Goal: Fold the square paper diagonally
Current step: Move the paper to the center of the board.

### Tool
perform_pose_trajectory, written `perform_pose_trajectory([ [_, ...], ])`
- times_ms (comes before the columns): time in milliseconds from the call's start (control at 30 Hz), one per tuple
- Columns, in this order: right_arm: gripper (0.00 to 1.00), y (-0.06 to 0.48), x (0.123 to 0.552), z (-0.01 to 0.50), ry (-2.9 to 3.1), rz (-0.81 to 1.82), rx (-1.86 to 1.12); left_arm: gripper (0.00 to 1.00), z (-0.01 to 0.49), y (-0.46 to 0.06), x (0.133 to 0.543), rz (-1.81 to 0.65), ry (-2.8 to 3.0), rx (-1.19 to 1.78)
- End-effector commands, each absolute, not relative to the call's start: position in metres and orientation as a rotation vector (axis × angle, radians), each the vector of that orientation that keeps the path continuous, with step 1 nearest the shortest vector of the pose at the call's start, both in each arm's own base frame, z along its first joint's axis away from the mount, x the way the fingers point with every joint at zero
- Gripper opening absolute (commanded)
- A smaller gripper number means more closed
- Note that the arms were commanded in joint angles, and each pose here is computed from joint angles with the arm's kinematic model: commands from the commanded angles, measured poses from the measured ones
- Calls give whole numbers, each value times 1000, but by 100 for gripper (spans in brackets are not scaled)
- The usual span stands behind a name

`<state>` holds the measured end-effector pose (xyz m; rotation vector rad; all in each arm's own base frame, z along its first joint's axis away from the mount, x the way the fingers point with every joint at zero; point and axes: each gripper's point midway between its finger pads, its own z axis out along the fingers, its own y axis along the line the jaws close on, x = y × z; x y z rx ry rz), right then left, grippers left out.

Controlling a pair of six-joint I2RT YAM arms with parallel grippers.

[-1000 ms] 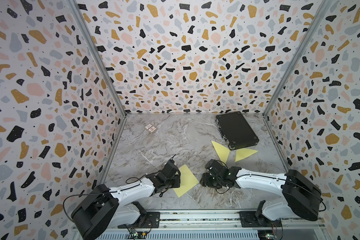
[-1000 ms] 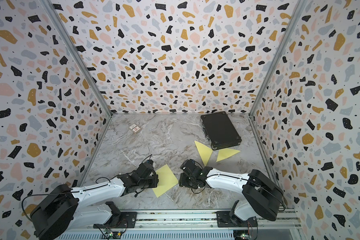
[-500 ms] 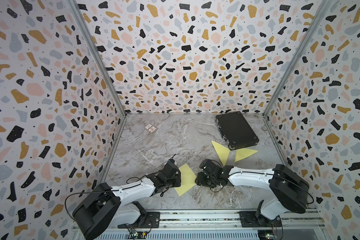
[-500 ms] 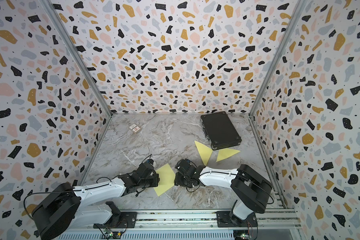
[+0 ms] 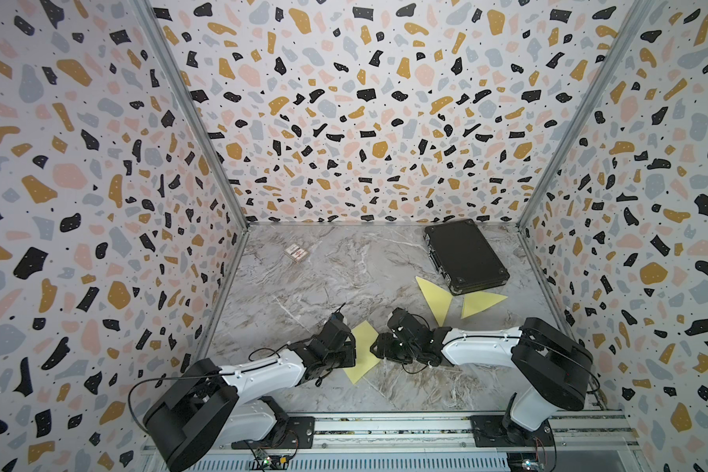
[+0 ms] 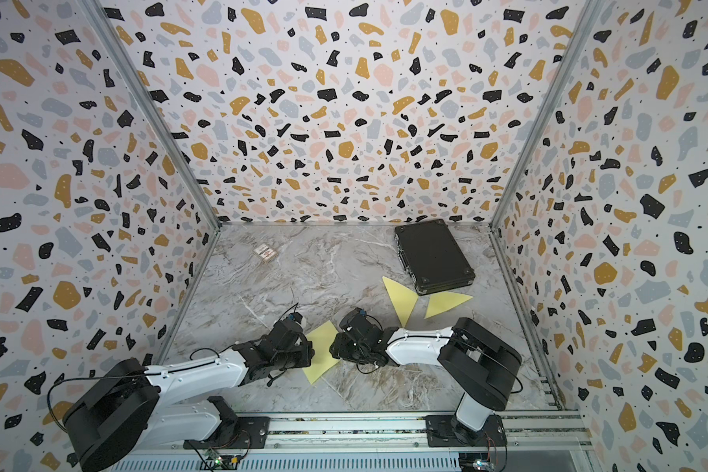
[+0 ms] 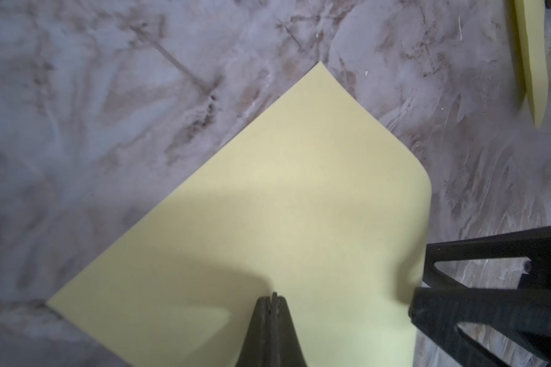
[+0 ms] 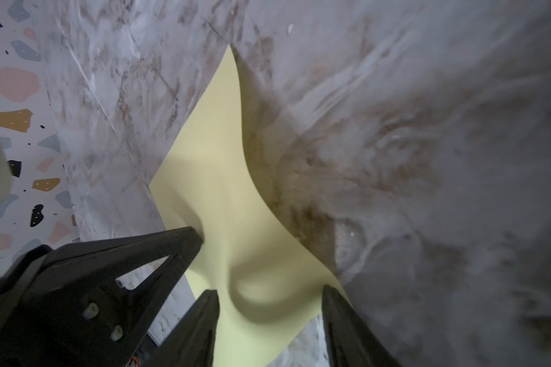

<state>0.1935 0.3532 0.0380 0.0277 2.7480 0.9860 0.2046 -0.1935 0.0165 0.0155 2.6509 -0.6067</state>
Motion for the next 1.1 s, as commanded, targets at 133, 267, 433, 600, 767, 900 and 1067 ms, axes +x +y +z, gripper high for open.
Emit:
perform_pose_trajectory([
  [133,59,370,202,47,2656,1135,47,0,-11,-172,180,-517,2775,-6],
  [267,59,377,208,56,2607,1191,47,0,-11,-172,180,-513,2773,-5],
  [433,59,381,208,63,2575,1256,44,0,-11,-174,181,-528,2763,0],
  [600,59,372,209,72,2534,1244,55,0,-10,-176,181,-536,2770,6],
  [767,59,372,208,83,2507,1266,30,0,-12,-173,180,-521,2772,6],
  [900,59,377,208,91,2489,1303,17,0,-12,-173,180,-524,2770,1],
  [1067,58,376,208,105,2455,1327,8,0,-11,-172,179,-521,2768,0],
])
